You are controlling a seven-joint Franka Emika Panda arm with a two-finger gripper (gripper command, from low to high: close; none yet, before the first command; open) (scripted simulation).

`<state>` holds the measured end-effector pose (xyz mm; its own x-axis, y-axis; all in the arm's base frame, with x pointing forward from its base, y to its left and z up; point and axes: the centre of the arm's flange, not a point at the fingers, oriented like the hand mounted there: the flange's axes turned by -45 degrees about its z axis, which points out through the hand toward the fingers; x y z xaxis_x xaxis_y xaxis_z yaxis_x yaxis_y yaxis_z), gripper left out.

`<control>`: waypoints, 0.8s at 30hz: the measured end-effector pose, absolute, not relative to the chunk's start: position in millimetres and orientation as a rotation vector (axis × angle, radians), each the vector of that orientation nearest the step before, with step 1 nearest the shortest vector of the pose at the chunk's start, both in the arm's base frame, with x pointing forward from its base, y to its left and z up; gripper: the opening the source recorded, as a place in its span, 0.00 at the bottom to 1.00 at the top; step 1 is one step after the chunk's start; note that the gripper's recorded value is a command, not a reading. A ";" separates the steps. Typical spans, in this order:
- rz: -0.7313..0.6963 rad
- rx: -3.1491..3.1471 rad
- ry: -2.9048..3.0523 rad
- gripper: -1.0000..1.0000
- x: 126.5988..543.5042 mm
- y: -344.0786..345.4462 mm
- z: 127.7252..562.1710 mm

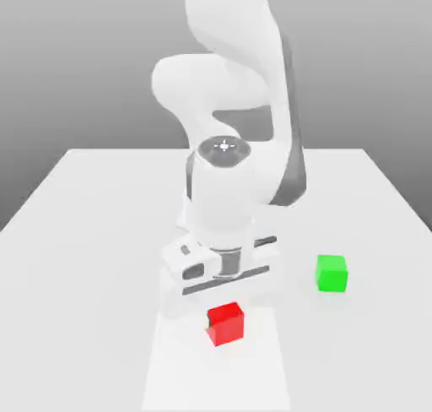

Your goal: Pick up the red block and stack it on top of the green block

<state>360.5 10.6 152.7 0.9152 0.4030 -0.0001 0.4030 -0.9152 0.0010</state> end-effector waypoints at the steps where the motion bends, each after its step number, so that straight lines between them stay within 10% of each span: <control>1: 0.001 3.073 0.647 0.00 361.1 10.6 160.3; 24: -0.001 2.687 1.599 0.00 222.0 217.3 238.5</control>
<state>222.0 217.3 238.5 0.4772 0.8788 -0.0081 0.8788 -0.4771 0.0127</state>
